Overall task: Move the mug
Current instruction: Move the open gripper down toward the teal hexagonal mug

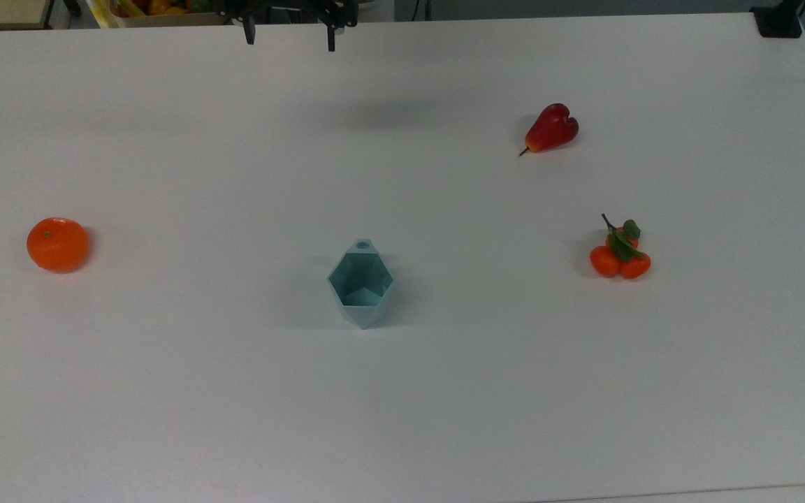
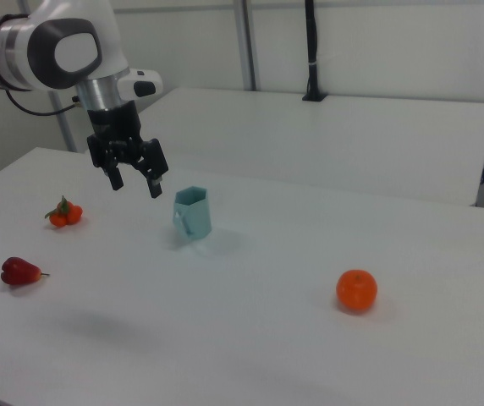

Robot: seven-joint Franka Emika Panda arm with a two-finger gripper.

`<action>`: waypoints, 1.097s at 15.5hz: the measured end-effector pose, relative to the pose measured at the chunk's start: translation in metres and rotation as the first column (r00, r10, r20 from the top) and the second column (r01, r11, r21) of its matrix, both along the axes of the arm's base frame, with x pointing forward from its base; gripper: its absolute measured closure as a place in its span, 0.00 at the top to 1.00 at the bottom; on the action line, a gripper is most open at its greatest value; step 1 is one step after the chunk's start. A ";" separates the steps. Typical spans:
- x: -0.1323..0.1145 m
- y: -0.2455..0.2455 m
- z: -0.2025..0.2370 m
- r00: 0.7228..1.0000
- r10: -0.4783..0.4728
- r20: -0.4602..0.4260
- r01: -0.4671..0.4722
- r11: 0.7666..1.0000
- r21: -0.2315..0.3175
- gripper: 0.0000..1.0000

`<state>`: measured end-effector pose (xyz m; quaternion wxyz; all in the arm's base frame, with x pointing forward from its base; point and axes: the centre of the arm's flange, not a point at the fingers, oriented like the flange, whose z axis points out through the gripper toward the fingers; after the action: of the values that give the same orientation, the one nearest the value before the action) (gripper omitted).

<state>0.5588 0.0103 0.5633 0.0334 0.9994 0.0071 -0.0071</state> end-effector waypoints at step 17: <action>0.030 -0.006 -0.021 0.995 -0.003 0.102 0.003 1.000 -0.001 1.00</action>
<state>0.5887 0.0047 0.5418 0.0344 0.9984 0.0039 0.0437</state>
